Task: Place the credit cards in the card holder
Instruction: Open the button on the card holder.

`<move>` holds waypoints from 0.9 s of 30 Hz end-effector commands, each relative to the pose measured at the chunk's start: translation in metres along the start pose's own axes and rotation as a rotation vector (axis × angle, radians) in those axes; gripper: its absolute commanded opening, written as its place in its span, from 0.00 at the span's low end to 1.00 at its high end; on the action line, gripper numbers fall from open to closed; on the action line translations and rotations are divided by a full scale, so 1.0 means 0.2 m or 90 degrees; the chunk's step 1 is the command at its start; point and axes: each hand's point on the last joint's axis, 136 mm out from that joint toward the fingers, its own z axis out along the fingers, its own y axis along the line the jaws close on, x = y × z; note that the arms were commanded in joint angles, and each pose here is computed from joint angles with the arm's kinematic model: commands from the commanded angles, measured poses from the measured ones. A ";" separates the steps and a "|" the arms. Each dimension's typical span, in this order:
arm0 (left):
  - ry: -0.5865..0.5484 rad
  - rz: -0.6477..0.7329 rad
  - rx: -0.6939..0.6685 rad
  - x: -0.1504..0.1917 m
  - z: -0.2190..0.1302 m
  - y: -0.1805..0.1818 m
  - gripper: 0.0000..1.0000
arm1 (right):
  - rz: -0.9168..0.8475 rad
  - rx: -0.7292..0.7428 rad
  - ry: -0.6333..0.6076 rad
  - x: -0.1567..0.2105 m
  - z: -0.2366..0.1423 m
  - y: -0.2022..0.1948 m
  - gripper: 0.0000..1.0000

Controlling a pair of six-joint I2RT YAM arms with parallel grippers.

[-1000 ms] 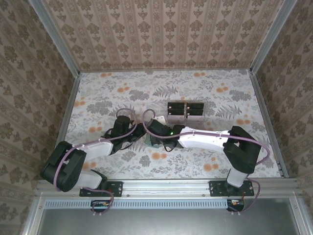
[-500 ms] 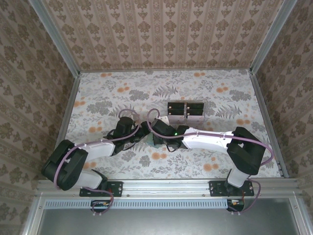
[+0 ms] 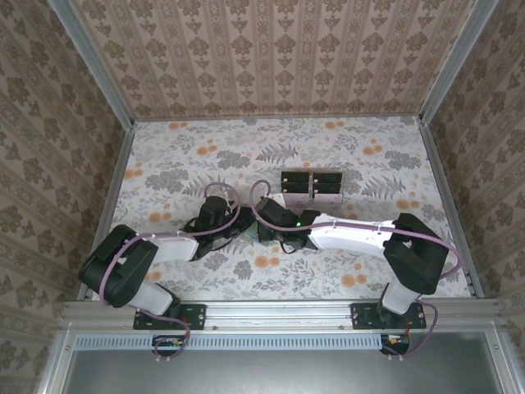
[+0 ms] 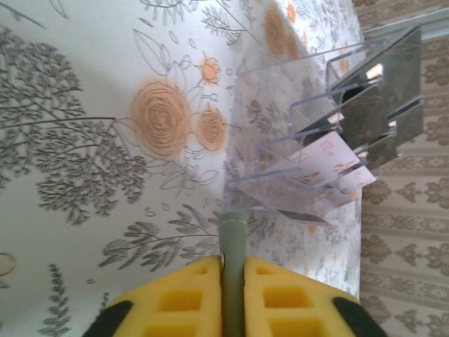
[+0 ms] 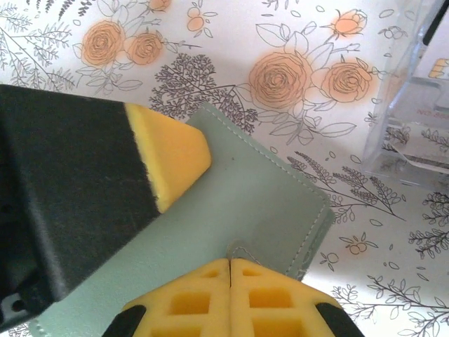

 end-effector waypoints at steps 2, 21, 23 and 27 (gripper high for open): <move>-0.019 0.009 0.018 -0.02 0.00 -0.01 0.00 | 0.049 0.004 -0.016 -0.02 -0.06 -0.09 0.00; -0.032 0.040 -0.034 -0.01 0.01 0.14 0.59 | 0.067 -0.062 -0.017 -0.06 -0.12 -0.10 0.00; -0.031 0.045 -0.045 -0.01 0.00 0.17 0.63 | 0.064 -0.073 -0.016 -0.07 -0.14 -0.08 0.00; -0.022 0.067 -0.063 0.00 -0.01 0.18 0.66 | 0.063 -0.096 -0.017 -0.09 -0.18 -0.05 0.00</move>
